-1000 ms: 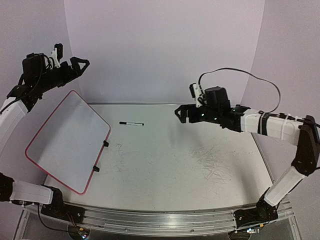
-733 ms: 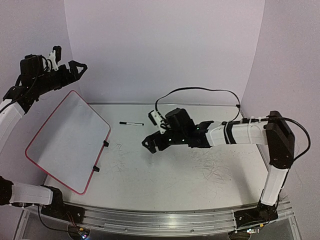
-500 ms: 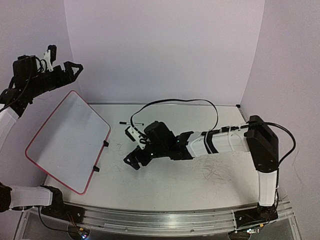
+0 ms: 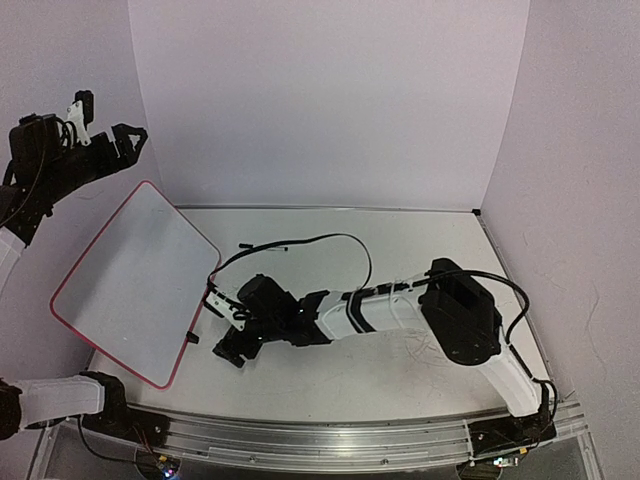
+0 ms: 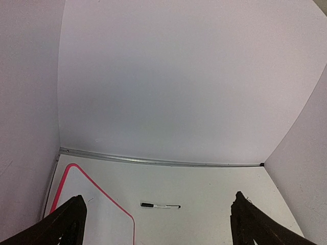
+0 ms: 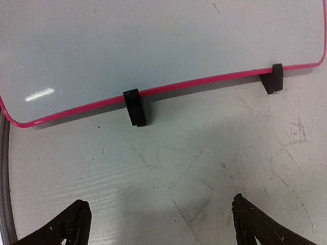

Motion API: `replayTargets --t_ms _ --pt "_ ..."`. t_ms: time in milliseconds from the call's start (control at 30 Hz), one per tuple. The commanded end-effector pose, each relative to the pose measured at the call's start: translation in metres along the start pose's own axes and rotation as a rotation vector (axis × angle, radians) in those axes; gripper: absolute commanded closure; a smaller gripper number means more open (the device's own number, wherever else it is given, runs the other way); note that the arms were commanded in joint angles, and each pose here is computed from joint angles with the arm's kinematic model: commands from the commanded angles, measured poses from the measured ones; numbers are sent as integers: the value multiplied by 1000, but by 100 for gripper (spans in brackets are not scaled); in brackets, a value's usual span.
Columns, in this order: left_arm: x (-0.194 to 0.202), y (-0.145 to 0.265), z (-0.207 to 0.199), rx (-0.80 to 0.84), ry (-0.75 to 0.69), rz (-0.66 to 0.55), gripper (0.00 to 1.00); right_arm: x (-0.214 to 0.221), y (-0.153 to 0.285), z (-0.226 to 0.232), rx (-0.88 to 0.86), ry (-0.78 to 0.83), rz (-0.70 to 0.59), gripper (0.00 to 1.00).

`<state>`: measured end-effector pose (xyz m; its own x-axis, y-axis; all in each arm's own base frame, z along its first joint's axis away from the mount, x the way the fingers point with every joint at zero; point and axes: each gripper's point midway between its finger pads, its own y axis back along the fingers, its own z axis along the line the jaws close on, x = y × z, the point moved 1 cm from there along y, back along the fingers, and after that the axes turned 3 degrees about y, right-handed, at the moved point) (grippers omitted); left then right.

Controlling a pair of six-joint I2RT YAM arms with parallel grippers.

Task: Write a sentence on the whiteboard
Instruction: Move the whiteboard to the center of the board.

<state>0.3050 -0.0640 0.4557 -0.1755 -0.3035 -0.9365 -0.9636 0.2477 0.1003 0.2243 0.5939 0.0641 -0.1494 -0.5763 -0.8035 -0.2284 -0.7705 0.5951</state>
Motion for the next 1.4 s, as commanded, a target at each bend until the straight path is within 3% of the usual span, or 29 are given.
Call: replayTargets --t_ms 0,600,833,1000,1133,1367 --pt "-1 4 1 -8 -9 -9 1 -19 -25 0 75 61 -42 6" --pt "5 17 -7 38 -22 19 1 -26 -85 9 100 212 -124 42" --pt "5 17 -7 32 -33 28 0 -37 -91 24 45 245 -190 55" --pt "3 17 -8 35 -35 26 1 -48 -92 38 -14 246 -244 57" --pt "3 18 -8 35 -35 28 0 -48 -96 34 14 226 -248 63" --pt "3 17 -9 38 -26 33 1 -49 -89 18 104 181 -228 82"
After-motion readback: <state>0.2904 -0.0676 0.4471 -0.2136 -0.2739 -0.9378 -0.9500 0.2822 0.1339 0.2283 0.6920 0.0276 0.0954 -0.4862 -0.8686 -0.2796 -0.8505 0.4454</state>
